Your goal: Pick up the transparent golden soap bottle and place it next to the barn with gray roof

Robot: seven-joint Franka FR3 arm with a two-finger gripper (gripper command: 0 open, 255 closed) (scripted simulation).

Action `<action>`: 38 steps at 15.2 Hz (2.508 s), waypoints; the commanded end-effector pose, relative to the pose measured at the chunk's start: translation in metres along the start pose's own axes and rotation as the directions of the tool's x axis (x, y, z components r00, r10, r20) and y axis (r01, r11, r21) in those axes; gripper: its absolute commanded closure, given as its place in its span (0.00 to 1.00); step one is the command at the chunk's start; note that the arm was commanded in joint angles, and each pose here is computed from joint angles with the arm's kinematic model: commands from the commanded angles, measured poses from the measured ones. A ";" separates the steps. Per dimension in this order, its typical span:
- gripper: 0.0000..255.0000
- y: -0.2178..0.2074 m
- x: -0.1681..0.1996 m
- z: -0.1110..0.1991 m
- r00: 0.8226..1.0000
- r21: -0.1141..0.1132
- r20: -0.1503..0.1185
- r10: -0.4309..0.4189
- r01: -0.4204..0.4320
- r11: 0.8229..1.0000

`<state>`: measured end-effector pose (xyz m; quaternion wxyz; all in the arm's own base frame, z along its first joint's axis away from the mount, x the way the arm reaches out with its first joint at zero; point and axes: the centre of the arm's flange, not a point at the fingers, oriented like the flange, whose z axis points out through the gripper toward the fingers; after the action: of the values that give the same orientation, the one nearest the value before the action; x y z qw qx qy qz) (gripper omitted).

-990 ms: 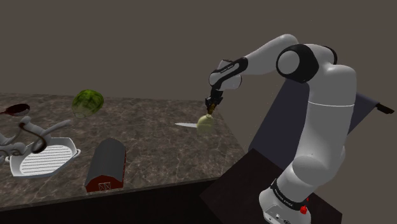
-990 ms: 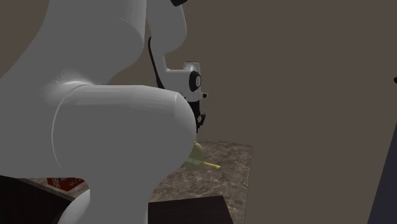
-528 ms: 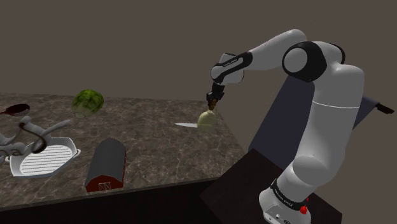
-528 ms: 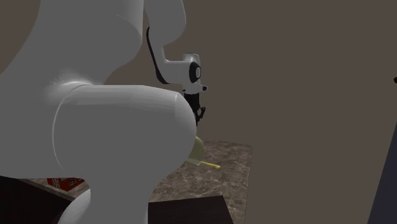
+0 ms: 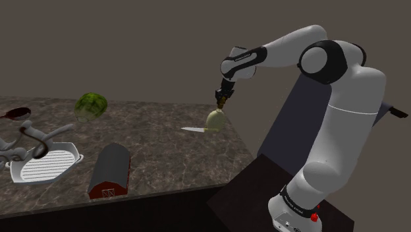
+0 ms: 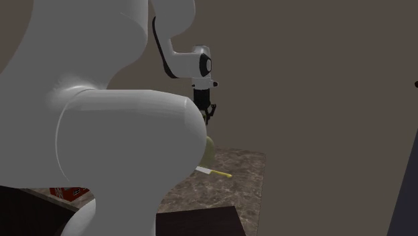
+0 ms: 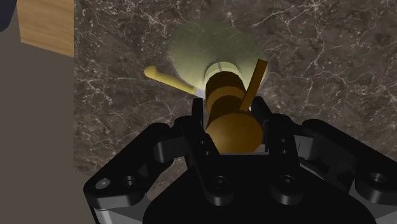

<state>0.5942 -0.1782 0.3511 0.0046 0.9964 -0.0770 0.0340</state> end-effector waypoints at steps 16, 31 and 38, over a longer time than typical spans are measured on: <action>1.00 0.001 0.007 -0.090 1.000 0.000 0.000 0.000 0.000 1.000; 1.00 0.001 0.012 -0.169 1.000 0.000 0.000 0.000 0.000 1.000; 1.00 -0.012 0.012 -0.199 1.000 0.000 0.000 0.000 0.000 1.000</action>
<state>0.5958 -0.1719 0.5477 0.0046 0.9964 -0.0770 0.0340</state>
